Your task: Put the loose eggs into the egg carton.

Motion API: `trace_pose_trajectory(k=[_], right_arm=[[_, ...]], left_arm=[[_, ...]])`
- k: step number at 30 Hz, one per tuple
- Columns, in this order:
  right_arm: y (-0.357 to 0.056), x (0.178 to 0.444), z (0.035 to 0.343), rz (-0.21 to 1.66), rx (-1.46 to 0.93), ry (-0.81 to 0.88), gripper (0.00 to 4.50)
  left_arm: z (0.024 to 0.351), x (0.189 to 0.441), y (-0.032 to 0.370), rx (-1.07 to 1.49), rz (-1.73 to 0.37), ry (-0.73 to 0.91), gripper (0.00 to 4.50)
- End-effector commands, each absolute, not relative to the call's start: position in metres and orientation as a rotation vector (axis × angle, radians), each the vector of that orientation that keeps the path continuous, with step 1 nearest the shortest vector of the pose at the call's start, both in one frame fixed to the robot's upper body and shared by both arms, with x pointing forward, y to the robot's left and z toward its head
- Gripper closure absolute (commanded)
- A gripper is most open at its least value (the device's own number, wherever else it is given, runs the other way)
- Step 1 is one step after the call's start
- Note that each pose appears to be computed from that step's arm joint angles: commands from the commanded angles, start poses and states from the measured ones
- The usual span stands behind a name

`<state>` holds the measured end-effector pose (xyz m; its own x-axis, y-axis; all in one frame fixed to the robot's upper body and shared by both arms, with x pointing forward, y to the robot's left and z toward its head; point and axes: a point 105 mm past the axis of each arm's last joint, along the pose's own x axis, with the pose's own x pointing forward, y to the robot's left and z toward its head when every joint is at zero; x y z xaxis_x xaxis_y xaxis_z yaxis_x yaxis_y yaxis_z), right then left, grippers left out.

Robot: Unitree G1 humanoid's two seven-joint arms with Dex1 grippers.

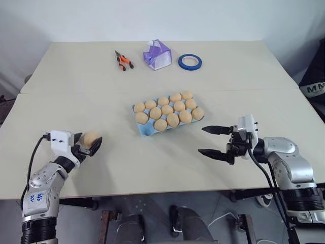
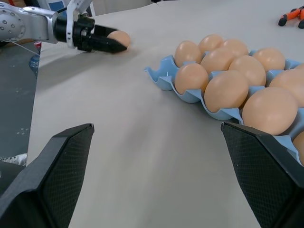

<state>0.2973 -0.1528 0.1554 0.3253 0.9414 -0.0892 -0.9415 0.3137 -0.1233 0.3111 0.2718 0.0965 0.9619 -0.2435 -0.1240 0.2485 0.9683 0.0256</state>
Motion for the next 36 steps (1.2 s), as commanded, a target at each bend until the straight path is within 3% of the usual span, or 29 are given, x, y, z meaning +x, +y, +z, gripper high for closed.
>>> trace_pose_trajectory(k=[1,4,7,18,24,29,36], right_arm=[[-0.159,0.296,0.169,1.216,-0.189,-0.041,0.0],[-0.158,0.297,0.17,1.212,-0.193,-0.046,0.0],[-0.157,0.298,0.171,1.207,-0.195,-0.056,0.0],[-0.155,0.296,0.171,1.18,-0.188,-0.072,0.0],[-0.156,0.292,0.172,1.137,-0.174,-0.098,0.0],[-0.159,0.286,0.169,1.106,-0.167,-0.098,0.0],[-0.16,0.283,0.168,1.088,-0.164,-0.093,0.0]], left_arm=[[0.107,0.312,0.265,0.098,-0.286,0.099,1.59],[0.116,0.314,0.259,0.119,-0.307,0.071,2.57],[0.143,0.325,0.244,0.187,-0.369,-0.045,3.09],[0.178,0.364,0.155,0.232,-0.748,-0.156,3.15],[0.165,0.374,0.12,0.243,-0.944,-0.108,3.15],[0.157,0.373,0.113,0.255,-1.008,-0.068,3.15],[0.154,0.368,0.112,0.294,-1.052,-0.041,0.88]])
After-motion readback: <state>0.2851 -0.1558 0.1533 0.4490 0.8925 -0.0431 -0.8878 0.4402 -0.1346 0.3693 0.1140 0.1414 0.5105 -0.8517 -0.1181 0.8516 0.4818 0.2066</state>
